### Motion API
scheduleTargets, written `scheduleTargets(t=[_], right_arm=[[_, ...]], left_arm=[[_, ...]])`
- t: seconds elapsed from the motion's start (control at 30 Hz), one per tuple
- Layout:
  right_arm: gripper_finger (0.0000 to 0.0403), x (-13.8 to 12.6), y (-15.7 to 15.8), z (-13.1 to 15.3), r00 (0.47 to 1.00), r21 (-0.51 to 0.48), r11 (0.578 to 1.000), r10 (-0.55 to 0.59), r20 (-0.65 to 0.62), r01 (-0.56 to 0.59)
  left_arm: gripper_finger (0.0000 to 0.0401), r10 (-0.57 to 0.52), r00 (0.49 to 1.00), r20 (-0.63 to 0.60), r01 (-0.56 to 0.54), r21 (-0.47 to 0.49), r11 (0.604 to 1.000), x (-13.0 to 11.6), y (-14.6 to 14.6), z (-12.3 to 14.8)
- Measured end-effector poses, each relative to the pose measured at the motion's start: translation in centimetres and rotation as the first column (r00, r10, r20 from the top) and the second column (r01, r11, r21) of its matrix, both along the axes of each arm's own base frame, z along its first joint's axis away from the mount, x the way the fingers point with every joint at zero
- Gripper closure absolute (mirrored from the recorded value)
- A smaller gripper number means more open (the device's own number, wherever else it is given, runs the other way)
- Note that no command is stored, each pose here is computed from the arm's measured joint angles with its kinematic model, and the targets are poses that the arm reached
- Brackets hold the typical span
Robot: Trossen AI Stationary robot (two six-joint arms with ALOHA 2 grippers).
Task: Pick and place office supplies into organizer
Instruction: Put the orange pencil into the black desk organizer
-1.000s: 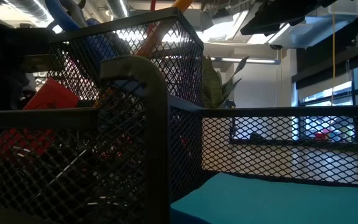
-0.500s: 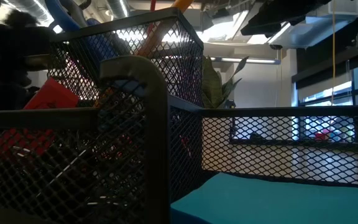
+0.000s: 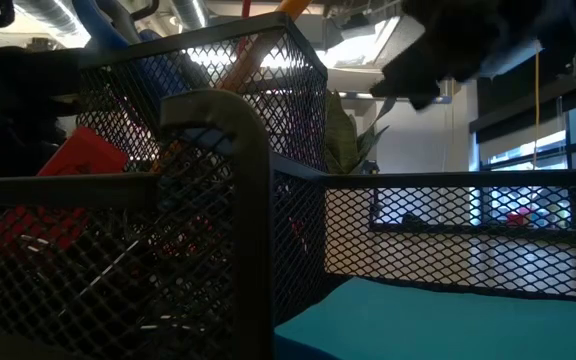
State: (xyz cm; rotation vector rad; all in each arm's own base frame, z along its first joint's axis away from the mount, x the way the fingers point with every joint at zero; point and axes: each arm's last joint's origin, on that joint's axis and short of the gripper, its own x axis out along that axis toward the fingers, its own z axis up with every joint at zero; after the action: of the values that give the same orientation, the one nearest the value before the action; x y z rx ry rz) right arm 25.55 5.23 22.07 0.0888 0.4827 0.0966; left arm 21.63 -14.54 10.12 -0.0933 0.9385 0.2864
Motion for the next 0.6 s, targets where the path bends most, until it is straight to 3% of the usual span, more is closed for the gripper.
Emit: scheduleTargets(t=[0.13, 0.33, 0.6], right_arm=[[0.0231, -1.3, -0.2, -3.3, 0.997, 0.115, 0.993, 0.002, 0.077, -0.011], [0.0231, -3.7, -0.1, -5.7, 0.981, 0.17, 0.985, 0.011, 0.191, -0.044], [0.0231, -4.3, 1.2, -5.2, 0.922, -0.105, 0.98, 0.196, 0.334, -0.17]], left_arm=[[0.0398, 0.02, 1.0, 0.007, -0.02, 0.004, 1.0, 0.1, 0.2, 0.0], [0.0398, -0.001, 1.0, 0.012, 0.0, 0.036, 0.999, 0.3, 0.4, -0.1], [0.0398, 0.027, 0.999, 0.019, -0.028, 0.029, 0.999, 0.9, 1.2, 0.0]])
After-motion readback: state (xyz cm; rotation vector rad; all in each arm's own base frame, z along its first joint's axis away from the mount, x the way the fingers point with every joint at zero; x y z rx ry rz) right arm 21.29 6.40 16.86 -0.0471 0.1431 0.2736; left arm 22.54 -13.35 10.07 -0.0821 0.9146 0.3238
